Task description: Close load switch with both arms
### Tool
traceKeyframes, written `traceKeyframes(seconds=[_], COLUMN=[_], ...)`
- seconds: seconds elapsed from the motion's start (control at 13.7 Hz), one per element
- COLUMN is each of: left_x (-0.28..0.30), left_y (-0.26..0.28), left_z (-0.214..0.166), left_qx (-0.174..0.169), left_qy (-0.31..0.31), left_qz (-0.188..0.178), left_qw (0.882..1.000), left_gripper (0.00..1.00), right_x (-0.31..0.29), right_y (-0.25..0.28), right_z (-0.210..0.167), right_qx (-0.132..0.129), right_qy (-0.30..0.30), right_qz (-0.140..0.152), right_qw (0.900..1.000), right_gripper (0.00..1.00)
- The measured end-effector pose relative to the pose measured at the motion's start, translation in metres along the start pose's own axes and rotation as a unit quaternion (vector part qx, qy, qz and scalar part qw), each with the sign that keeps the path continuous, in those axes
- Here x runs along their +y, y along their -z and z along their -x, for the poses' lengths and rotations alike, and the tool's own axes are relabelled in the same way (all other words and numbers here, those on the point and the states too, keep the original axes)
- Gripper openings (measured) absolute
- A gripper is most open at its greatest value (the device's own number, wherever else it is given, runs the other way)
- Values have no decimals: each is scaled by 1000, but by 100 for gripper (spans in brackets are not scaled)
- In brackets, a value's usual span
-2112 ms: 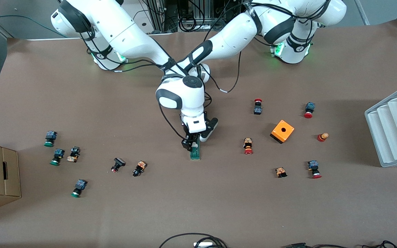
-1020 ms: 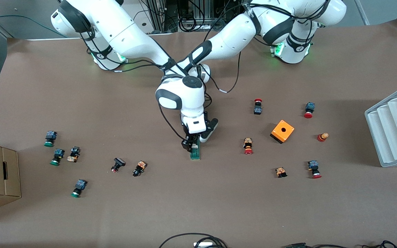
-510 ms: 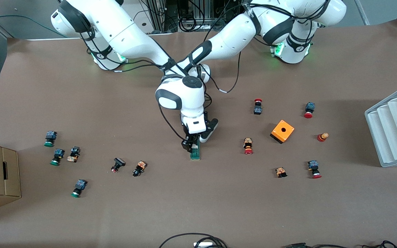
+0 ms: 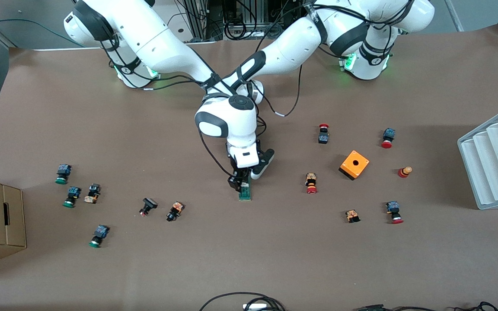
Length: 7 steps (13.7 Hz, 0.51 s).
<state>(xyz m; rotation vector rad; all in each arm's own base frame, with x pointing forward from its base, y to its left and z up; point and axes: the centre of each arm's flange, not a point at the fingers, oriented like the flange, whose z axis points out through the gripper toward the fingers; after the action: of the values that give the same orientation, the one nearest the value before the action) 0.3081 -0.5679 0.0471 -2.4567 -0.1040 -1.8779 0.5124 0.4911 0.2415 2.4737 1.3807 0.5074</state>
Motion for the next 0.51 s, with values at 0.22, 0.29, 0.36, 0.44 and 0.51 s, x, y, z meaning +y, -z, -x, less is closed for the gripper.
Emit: traceKeyframes(seconds=[0.22,0.29,0.36,0.44,0.51], left_x=[-1,-1,-1,-1,-1], left_y=[-1,-1,-1,-1,-1], left_z=[0,0,0,0,0], left_qx=[0,0,0,1,1], left_qy=[-1,-1,-1,-1,-1], left_qz=[0,0,0,0,0], left_qw=[1000,1000,1000,1000,1000], left_gripper=[78,78,78,78,78], right_x=[1,1,1,1,2], right_y=[1,1,1,1,1], right_z=[-1,-1,-1,-1,-1], right_qx=[1,1,1,1,1], right_qy=[0,0,0,-1,-1], right_qz=[0,0,0,1,1], right_qw=[1000,1000,1000,1000,1000], right_gripper=[48,48,48,48,48])
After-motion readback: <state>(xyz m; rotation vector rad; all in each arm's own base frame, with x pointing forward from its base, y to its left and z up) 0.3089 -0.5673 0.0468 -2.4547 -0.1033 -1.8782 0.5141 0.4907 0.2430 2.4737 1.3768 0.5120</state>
